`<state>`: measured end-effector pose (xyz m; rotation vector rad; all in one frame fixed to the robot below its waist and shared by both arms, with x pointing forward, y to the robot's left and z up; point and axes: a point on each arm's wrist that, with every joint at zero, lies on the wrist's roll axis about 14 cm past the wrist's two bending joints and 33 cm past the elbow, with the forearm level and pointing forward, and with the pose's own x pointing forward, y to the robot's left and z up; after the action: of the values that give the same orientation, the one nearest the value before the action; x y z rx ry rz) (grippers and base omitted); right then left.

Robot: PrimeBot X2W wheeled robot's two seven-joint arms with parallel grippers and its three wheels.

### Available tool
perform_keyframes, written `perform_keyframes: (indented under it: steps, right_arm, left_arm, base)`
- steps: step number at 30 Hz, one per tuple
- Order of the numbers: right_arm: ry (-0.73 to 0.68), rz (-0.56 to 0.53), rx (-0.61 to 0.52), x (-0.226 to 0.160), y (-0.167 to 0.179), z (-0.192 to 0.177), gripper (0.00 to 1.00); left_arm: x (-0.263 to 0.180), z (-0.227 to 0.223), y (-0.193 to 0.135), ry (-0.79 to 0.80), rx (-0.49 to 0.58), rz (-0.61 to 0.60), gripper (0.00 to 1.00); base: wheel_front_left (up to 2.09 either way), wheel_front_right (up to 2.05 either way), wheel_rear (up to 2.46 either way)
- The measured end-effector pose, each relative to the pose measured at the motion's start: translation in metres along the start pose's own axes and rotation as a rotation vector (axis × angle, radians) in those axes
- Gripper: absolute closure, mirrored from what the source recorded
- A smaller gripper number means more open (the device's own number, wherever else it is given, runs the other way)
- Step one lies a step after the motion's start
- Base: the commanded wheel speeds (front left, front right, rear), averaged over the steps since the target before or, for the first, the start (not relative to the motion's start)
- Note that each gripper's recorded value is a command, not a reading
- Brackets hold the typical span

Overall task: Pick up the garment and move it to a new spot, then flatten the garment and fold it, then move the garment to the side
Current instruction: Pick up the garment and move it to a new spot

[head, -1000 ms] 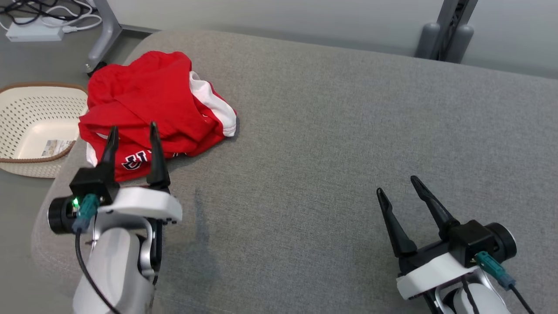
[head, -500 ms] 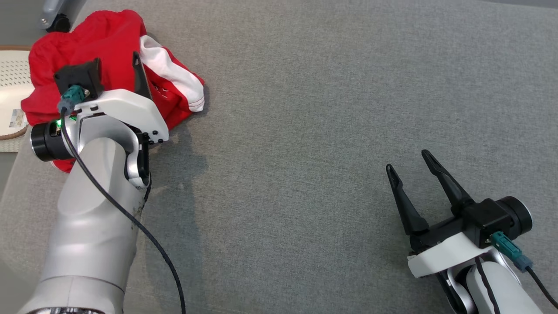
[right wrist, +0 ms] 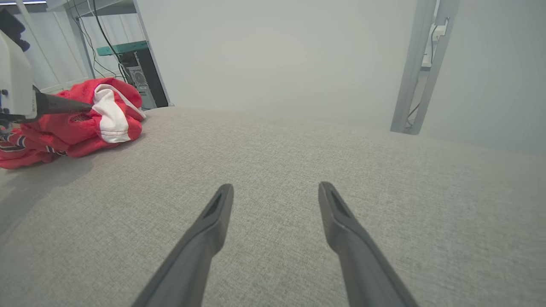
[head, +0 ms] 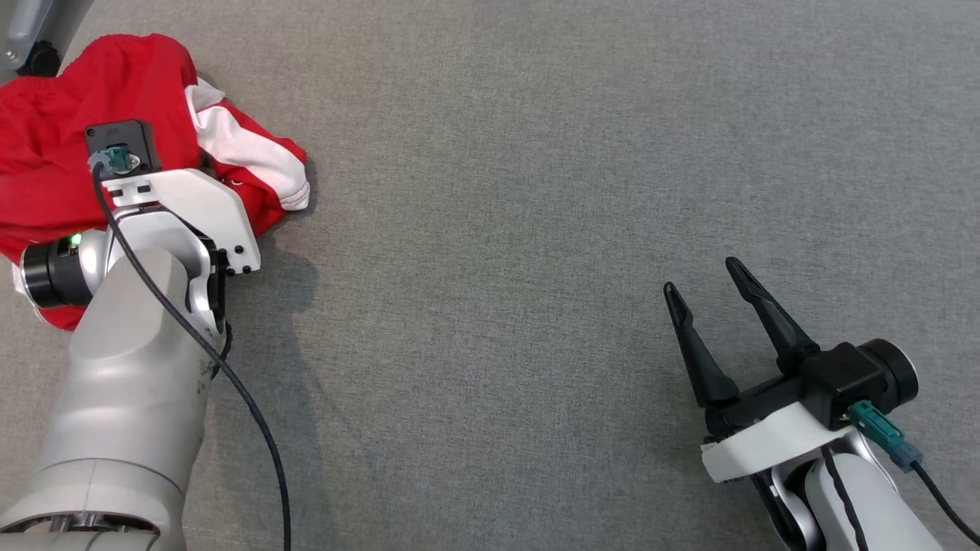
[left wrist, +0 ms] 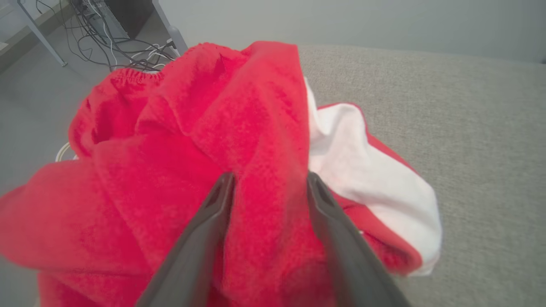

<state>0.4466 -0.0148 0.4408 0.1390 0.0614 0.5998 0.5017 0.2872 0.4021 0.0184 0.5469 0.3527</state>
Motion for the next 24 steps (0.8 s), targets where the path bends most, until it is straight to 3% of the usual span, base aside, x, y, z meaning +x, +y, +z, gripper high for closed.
perform_keyframes:
  steps: [6,13,18,24]
  right_arm:
    - [-0.022,-0.024,-0.003,-0.003,-0.003,0.010,0.00]
    - [-0.050,-0.036,-0.006,-0.013,0.004,0.025,0.00]
    - [-0.093,-0.041,-0.016,-0.020,0.013,0.044,0.00]
    - [-0.135,-0.056,-0.030,-0.031,0.019,0.063,0.00]
  left_arm:
    - [-0.005,0.025,0.005,-0.165,-0.025,-0.001,1.00]
    - [-0.028,0.048,0.024,-0.324,-0.134,0.000,1.00]
    - [-0.062,0.095,0.037,-0.529,-0.184,-0.024,1.00]
    - [-0.108,0.136,0.029,-0.723,-0.220,-0.097,1.00]
  base:
    - [0.00,0.00,0.00]
    - [0.00,0.00,0.00]
    - [0.00,0.00,0.00]
    - [0.00,0.00,0.00]
